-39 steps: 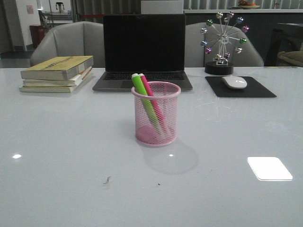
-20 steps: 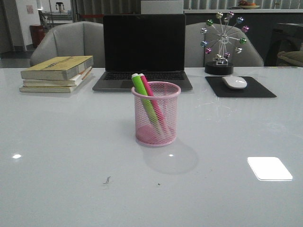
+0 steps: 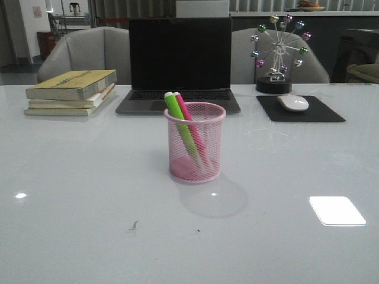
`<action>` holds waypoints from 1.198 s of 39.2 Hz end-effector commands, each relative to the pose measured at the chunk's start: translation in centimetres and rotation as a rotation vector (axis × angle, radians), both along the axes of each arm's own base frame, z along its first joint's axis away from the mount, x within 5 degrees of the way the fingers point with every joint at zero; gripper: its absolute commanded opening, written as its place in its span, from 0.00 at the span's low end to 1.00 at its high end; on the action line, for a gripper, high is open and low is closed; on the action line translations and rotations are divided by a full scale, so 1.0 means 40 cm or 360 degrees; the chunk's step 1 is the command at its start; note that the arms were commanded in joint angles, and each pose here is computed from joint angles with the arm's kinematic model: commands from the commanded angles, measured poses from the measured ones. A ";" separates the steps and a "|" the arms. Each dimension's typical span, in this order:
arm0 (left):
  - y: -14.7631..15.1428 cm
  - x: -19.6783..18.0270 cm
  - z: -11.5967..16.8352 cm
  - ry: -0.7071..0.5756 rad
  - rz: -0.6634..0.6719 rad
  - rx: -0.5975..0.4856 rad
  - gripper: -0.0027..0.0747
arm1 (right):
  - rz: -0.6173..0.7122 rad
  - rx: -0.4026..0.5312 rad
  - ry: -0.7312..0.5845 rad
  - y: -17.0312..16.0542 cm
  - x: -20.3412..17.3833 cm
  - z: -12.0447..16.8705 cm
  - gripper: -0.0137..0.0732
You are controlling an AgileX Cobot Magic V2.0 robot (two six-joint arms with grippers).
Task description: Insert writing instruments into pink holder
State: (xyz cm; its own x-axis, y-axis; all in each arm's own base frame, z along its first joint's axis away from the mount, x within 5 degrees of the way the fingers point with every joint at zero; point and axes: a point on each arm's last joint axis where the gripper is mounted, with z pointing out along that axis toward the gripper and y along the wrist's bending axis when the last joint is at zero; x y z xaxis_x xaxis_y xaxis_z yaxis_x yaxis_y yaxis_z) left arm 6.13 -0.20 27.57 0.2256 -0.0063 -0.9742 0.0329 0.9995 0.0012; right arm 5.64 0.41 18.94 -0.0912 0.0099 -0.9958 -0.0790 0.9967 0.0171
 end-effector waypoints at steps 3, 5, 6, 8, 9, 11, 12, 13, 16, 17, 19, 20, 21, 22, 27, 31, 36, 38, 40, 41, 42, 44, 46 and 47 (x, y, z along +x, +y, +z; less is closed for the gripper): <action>-0.005 -0.015 -0.015 -0.0145 -0.0060 0.0014 0.15 | 0.0004 0.0017 -0.0166 0.001 -0.002 0.021 0.19; -0.006 -0.012 -0.042 -0.0105 -0.0060 0.0017 0.15 | 0.0004 0.0017 -0.0166 0.001 -0.002 0.021 0.19; -0.005 -0.011 -0.052 -0.0089 -0.0055 0.0018 0.15 | 0.0004 0.0017 -0.0166 0.001 -0.002 0.021 0.19; -0.005 -0.009 -0.073 -0.0051 -0.0049 0.0020 0.15 | 0.0004 0.0017 -0.0166 0.001 -0.002 0.021 0.19; -0.005 -0.007 -0.084 -0.0024 -0.0045 0.0021 0.15 | 0.0004 0.0017 -0.0166 0.001 -0.002 0.021 0.19; -0.004 -0.007 -0.102 0.0014 -0.0039 0.0023 0.15 | 0.0004 0.0017 -0.0166 0.001 -0.002 0.021 0.19; -0.004 -0.006 -0.110 0.0032 -0.0040 0.0024 0.15 | 0.0004 0.0017 -0.0166 0.001 -0.002 0.021 0.19; -0.004 -0.006 -0.117 0.0049 -0.0040 0.0025 0.15 | 0.0004 0.0017 -0.0166 0.001 -0.002 0.021 0.19; -0.004 -0.005 -0.138 0.0080 -0.0040 0.0026 0.15 | 0.0004 0.0017 -0.0166 0.001 -0.002 0.021 0.19; -0.004 -0.005 -0.139 0.0089 -0.0041 0.0016 0.15 | 0.0004 0.0017 -0.0166 0.001 -0.002 0.021 0.19; -0.004 -0.004 -0.147 0.0147 -0.0042 0.0006 0.15 | 0.0004 0.0017 -0.0166 0.001 -0.002 0.021 0.19; -0.004 -0.004 -0.149 0.0162 -0.0043 0.0007 0.15 | 0.0004 0.0017 -0.0166 0.001 -0.002 0.021 0.19; -0.004 -0.003 -0.152 0.0181 -0.0043 0.0008 0.15 | 0.0004 0.0017 -0.0166 0.001 -0.002 0.021 0.19; -0.004 -0.003 -0.154 0.0193 -0.0043 0.0008 0.15 | 0.0004 0.0017 -0.0166 0.001 -0.002 0.021 0.19; -0.003 -0.003 -0.154 0.0199 -0.0049 -0.0059 0.15 | 0.0004 0.0017 -0.0166 0.001 -0.002 0.021 0.19; -0.003 -0.003 -0.154 0.0200 -0.0050 -0.0062 0.15 | 0.0004 0.0017 -0.0166 0.001 -0.002 0.021 0.19; -0.003 -0.003 -0.154 0.0200 -0.0050 -0.0062 0.15 | 0.0004 0.0017 -0.0166 0.001 -0.002 0.021 0.19; -0.003 -0.003 -0.154 0.0200 -0.0050 -0.0062 0.15 | 0.0004 0.0017 -0.0166 0.001 -0.002 0.021 0.19; -0.003 -0.003 -0.154 0.0200 -0.0050 -0.0062 0.15 | 0.0004 0.0017 -0.0166 0.001 -0.002 0.021 0.19; -0.003 -0.003 -0.154 0.0200 -0.0050 -0.0062 0.15 | 0.0004 0.0017 -0.0166 0.001 -0.002 0.021 0.19; -0.003 -0.003 -0.154 0.0200 -0.0050 -0.0062 0.15 | 0.0004 0.0017 -0.0166 0.001 -0.002 0.021 0.19; -0.003 -0.003 -0.154 0.0200 -0.0050 -0.0062 0.15 | 0.0004 0.0017 -0.0166 0.001 -0.002 0.021 0.19; -0.003 -0.003 -0.154 0.0200 -0.0050 -0.0062 0.15 | 0.0004 0.0017 -0.0166 0.001 -0.002 0.021 0.19; -0.003 -0.003 -0.154 0.0200 -0.0050 -0.0062 0.15 | 0.0004 0.0017 -0.0166 0.001 -0.002 0.021 0.19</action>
State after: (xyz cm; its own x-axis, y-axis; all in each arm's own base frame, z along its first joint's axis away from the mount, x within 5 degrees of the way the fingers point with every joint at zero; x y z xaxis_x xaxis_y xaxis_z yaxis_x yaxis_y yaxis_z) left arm 5.96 -0.37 20.92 0.0376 -0.0346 -0.9987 0.0630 0.9975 -0.0322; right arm 5.64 0.41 18.94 -0.0912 0.0099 -0.9958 -0.0790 0.9967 0.0171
